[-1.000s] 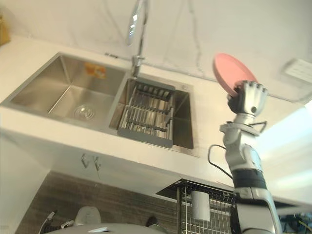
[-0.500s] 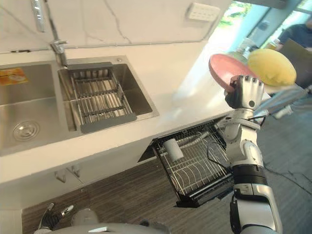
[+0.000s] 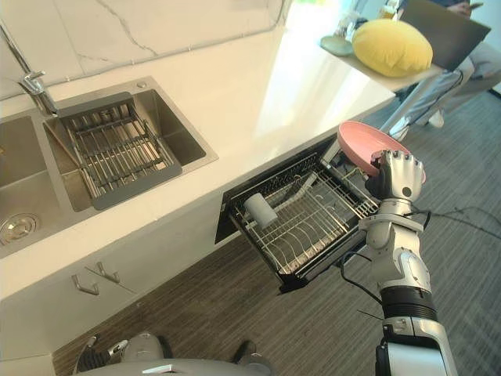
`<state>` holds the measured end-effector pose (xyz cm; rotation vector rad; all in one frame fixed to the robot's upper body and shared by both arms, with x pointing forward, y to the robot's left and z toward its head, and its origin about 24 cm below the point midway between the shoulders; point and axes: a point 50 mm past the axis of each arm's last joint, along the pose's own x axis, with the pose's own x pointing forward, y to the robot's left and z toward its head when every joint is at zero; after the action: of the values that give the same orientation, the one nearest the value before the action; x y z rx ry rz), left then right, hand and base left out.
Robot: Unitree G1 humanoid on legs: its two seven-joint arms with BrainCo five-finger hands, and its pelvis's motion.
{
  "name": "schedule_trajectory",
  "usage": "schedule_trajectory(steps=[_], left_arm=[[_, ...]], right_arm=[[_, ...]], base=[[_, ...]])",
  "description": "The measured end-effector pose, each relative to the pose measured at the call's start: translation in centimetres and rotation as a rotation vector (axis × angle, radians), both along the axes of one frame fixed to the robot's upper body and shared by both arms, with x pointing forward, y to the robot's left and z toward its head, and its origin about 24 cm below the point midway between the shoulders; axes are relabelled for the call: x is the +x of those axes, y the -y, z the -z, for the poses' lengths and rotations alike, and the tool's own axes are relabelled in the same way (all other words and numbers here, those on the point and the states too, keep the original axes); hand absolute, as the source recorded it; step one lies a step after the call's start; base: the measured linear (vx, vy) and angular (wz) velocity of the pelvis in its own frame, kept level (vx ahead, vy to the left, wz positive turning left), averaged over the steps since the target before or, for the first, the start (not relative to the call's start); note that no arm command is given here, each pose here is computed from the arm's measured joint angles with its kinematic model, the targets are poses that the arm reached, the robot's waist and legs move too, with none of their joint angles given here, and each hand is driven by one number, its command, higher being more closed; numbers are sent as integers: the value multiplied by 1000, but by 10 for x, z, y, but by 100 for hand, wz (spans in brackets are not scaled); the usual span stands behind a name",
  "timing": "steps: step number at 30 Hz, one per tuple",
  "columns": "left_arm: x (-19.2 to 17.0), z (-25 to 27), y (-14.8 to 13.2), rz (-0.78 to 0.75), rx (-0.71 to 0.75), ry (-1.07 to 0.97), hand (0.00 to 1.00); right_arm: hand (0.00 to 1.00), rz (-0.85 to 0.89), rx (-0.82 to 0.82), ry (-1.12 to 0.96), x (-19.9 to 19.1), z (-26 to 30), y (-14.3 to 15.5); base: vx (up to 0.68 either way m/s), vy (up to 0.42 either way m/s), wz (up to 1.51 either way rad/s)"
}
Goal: Walk over to the sink, pick up the cup, carry it to the dishwasher, place the cup inside the dishwasher, then close the dishwasher door
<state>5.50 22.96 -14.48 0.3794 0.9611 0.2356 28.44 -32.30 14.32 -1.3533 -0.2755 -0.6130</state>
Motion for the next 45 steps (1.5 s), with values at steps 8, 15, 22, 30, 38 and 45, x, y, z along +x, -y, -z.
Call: schedule_trajectory(steps=[8,15,22,30,38,45], left_arm=[[32,-7,2,4,-22,104,0],[72,-21,9,11,-70,251,0],[95,-26,32,54,-158,302,0],[104,-30,52,125,-212,324,0],[104,-30,57,128,-235,323,0],[107,-33,58,132,-237,338,0]], right_arm=[[100,21,71,45,19,-16,6],[100,51,42,146,37,-73,17],[100,78,-31,103,51,-123,27],[0,104,21,33,59,-138,33],[0,82,60,26,60,-142,34],[0,5,147,218,51,-156,29]], base=[[-107,133,-8],[-78,137,3],[-40,116,1],[-10,70,-3],[14,36,0],[8,6,2]])
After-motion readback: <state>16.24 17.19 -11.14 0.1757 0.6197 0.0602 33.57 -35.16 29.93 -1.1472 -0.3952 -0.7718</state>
